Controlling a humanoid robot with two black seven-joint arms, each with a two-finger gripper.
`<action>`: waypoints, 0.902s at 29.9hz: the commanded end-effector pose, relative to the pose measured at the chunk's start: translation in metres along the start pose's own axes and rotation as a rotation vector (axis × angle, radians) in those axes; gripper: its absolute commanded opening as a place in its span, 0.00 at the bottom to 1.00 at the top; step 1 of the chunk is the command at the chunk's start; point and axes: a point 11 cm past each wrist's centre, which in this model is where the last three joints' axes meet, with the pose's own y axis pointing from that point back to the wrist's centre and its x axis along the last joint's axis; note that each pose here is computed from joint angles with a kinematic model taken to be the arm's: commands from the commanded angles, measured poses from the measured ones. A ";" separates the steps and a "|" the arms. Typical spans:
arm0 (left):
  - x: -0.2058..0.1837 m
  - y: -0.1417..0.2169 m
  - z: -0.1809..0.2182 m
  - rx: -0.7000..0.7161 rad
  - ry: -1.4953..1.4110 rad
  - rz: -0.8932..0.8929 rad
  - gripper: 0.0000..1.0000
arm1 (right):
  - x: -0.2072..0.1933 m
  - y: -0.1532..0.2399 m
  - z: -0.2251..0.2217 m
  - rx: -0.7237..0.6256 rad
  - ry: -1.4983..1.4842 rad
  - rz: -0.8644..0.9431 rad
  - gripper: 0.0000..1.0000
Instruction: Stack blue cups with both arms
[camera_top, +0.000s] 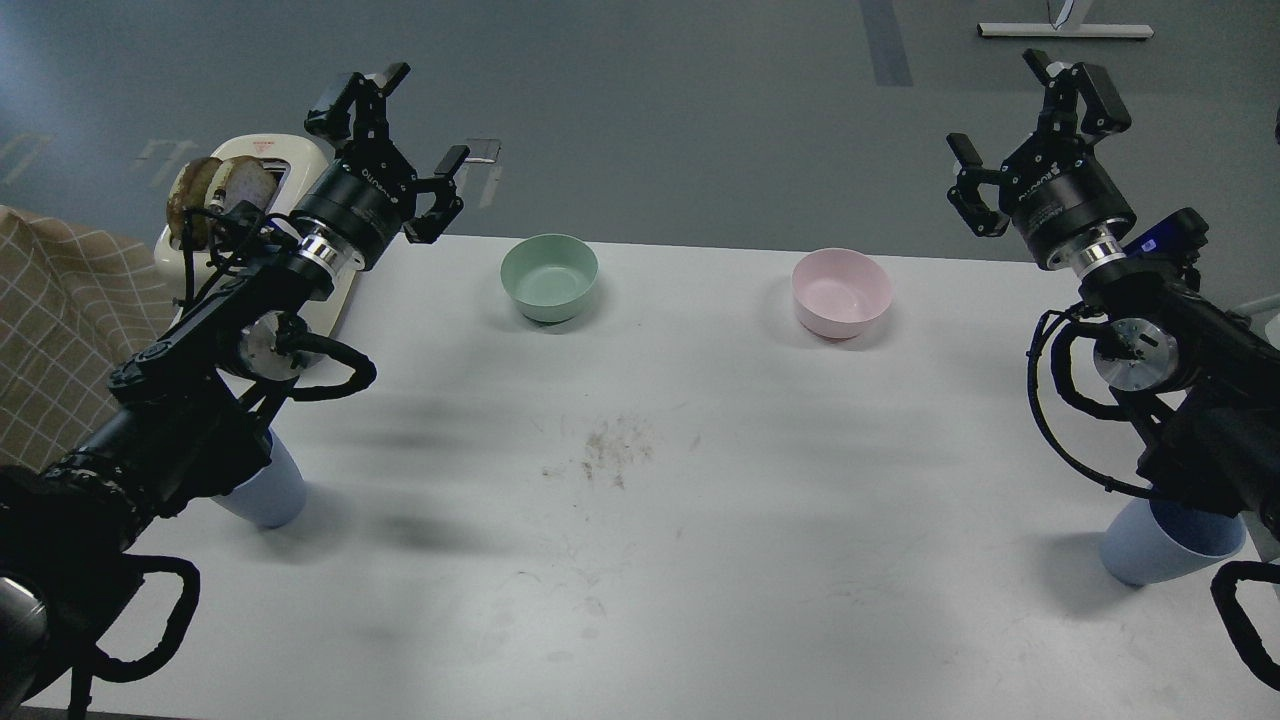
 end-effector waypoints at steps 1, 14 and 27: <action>0.000 0.000 0.000 0.001 -0.002 0.000 0.98 | -0.001 0.000 0.001 -0.001 -0.003 -0.003 1.00; -0.002 -0.001 0.001 -0.002 0.000 -0.006 0.98 | -0.003 -0.001 0.003 -0.002 -0.006 -0.005 1.00; -0.014 -0.001 0.055 0.011 -0.267 -0.153 0.98 | -0.003 -0.001 0.002 -0.002 -0.005 -0.004 1.00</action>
